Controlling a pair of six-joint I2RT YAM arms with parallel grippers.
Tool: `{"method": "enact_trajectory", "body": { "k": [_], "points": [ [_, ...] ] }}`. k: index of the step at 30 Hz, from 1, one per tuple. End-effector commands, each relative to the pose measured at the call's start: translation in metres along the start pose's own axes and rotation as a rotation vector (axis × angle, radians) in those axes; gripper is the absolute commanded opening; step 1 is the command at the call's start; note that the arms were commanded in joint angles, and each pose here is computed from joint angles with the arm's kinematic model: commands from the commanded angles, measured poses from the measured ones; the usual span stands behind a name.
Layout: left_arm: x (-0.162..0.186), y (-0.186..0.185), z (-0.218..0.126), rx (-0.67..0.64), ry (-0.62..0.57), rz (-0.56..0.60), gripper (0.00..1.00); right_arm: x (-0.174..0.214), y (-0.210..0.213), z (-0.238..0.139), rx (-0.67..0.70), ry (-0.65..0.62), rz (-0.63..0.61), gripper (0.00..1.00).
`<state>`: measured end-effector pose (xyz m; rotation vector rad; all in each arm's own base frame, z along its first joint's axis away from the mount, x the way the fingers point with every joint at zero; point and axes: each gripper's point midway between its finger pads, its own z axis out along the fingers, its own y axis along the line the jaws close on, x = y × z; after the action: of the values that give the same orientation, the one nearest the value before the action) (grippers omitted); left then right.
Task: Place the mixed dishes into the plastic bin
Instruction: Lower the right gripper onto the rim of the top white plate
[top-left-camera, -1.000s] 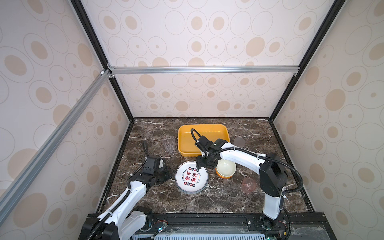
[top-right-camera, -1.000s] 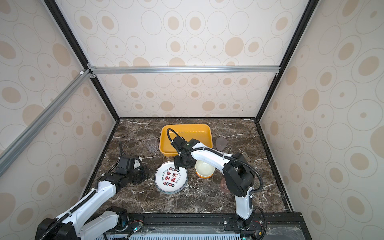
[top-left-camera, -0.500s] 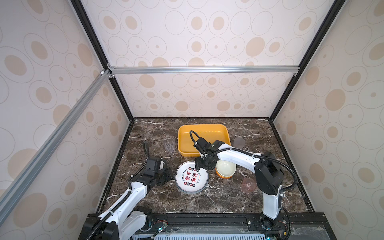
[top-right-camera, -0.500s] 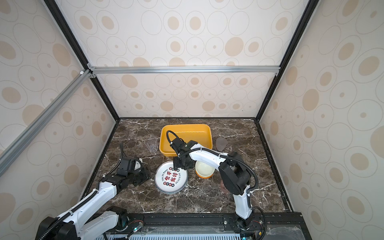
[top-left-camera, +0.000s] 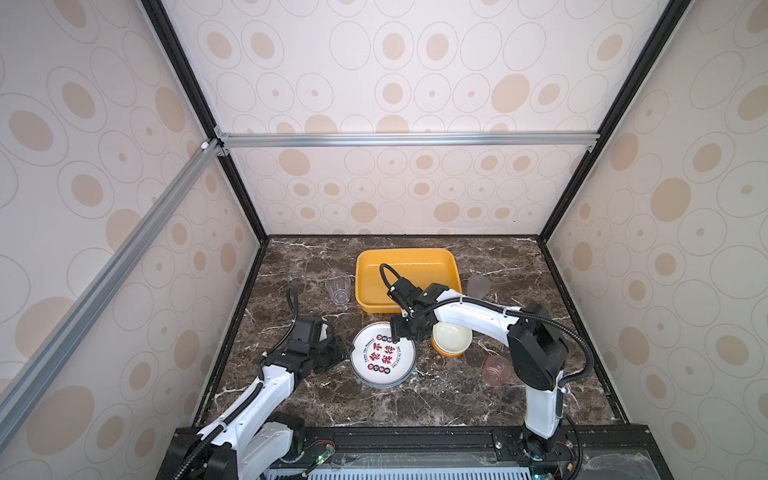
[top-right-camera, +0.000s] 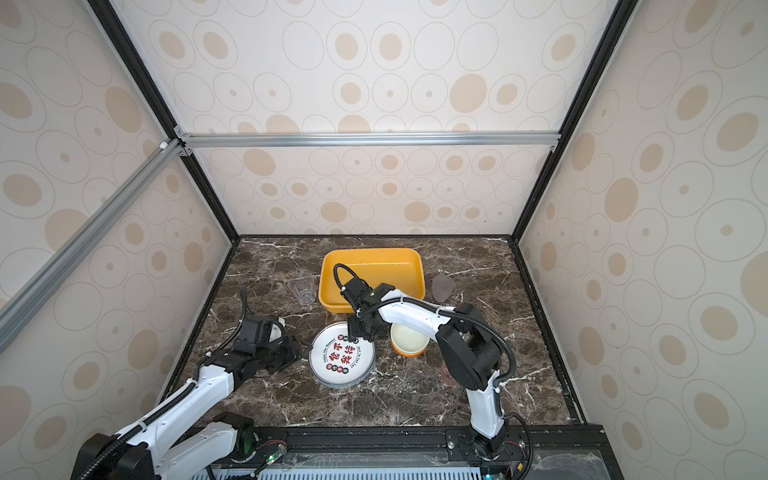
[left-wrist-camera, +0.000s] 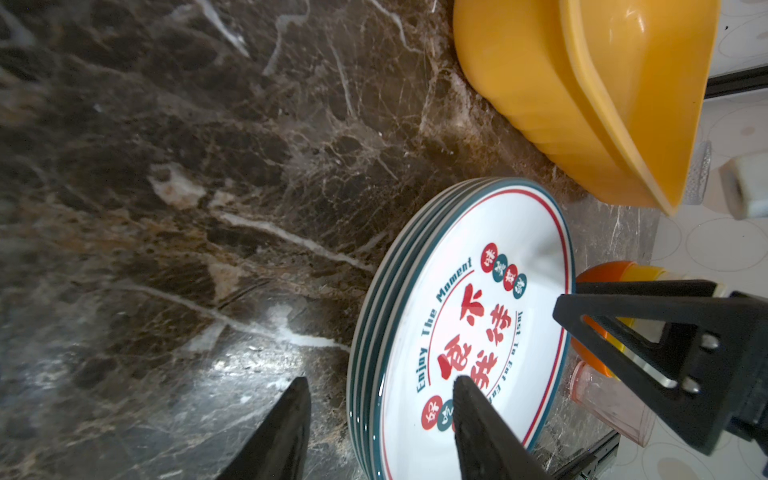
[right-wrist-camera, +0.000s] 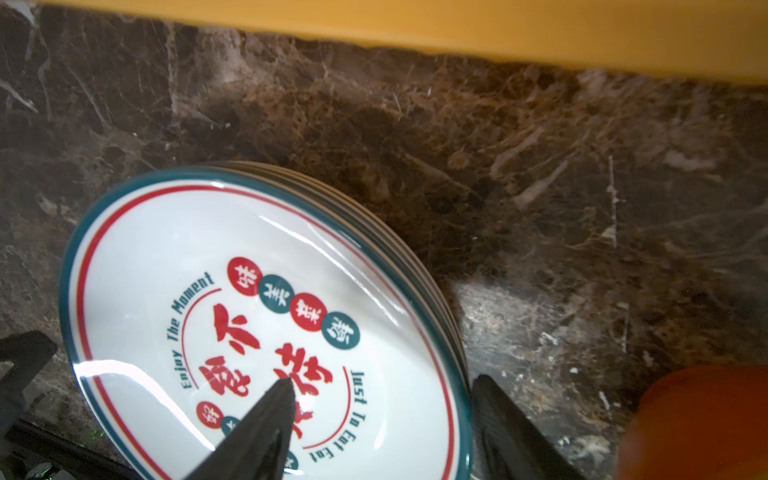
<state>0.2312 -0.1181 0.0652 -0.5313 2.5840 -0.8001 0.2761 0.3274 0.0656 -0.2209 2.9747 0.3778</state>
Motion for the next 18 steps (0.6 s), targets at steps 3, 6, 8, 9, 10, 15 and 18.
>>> {"method": "enact_trajectory", "body": {
  "k": [3,6,8,9,10,15,18],
  "points": [
    [-0.0007,-0.0029,-0.0016,0.012,-0.013,-0.003,0.54,0.0088,0.0012,0.005,0.009,0.018,0.007,0.64],
    [-0.0005,-0.0021,-0.0015,0.011,-0.015,-0.006,0.54,0.008,0.002,0.0023,0.013,0.01,0.002,0.63],
    [0.0,-0.0019,-0.0015,0.011,-0.014,-0.006,0.54,0.008,0.0031,0.0017,0.016,0.008,-0.005,0.61],
    [0.0002,-0.001,-0.0015,0.008,-0.014,-0.006,0.53,0.0087,0.0028,0.0025,0.015,0.012,-0.004,0.61],
    [-0.0001,-0.0012,-0.0016,0.01,-0.016,-0.007,0.54,0.0094,0.0031,0.003,0.014,0.014,-0.005,0.61],
    [0.0014,0.0,-0.0008,0.01,-0.013,-0.011,0.53,0.0124,0.0032,0.0078,0.009,0.028,-0.002,0.57],
    [0.0017,-0.0003,-0.0008,0.012,-0.013,-0.008,0.53,0.0126,0.0037,0.0094,0.006,0.03,-0.001,0.54]
  ]
}}
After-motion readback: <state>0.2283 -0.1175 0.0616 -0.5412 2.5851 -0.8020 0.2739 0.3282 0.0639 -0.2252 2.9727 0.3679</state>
